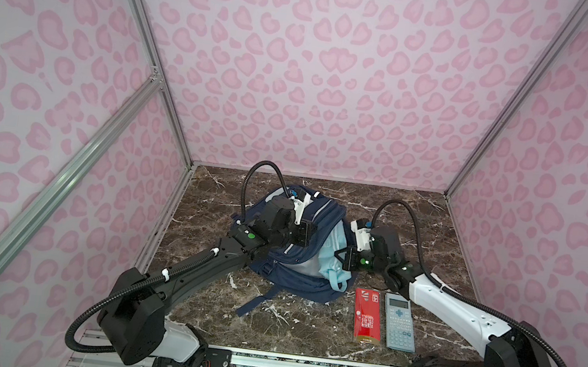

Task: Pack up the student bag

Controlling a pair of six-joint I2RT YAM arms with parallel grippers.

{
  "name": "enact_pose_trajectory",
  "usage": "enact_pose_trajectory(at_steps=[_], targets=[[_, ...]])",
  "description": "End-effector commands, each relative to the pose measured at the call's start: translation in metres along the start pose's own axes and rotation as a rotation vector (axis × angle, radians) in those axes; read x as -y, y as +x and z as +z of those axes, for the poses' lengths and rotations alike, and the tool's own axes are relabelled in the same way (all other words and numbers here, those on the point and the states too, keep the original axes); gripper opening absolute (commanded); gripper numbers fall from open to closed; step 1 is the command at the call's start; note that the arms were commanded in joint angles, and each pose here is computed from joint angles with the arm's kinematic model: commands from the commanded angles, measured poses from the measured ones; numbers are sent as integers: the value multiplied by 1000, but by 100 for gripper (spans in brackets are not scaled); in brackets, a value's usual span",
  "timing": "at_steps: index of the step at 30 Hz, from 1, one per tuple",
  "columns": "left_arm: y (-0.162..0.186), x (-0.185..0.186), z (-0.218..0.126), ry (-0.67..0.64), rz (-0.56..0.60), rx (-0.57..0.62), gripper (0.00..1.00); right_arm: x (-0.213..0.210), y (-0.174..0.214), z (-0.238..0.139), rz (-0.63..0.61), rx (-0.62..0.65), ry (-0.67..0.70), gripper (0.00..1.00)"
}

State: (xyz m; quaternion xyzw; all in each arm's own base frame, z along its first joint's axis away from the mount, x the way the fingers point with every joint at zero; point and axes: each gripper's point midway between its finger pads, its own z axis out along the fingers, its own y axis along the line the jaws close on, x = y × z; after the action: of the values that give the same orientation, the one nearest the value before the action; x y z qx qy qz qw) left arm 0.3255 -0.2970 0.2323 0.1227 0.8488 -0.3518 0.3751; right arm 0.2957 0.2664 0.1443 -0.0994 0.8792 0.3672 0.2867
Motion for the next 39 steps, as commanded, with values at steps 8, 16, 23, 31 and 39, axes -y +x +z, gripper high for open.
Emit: enact_pose_trajectory(at_steps=[8,16,23,31,39], targets=[[-36,52,-20,222,20,81,3,-55,-73,86,104,271,-237,0],[-31,47,-20,208,-14,65,3,-61,-75,124,118,336,-120,45],[-12,9,-11,39,15,35,3,-36,-37,87,98,243,4,69],[19,-21,-7,-53,59,-18,3,2,17,25,84,152,154,70],[56,-52,-9,-166,168,-191,3,60,67,-56,130,41,487,83]])
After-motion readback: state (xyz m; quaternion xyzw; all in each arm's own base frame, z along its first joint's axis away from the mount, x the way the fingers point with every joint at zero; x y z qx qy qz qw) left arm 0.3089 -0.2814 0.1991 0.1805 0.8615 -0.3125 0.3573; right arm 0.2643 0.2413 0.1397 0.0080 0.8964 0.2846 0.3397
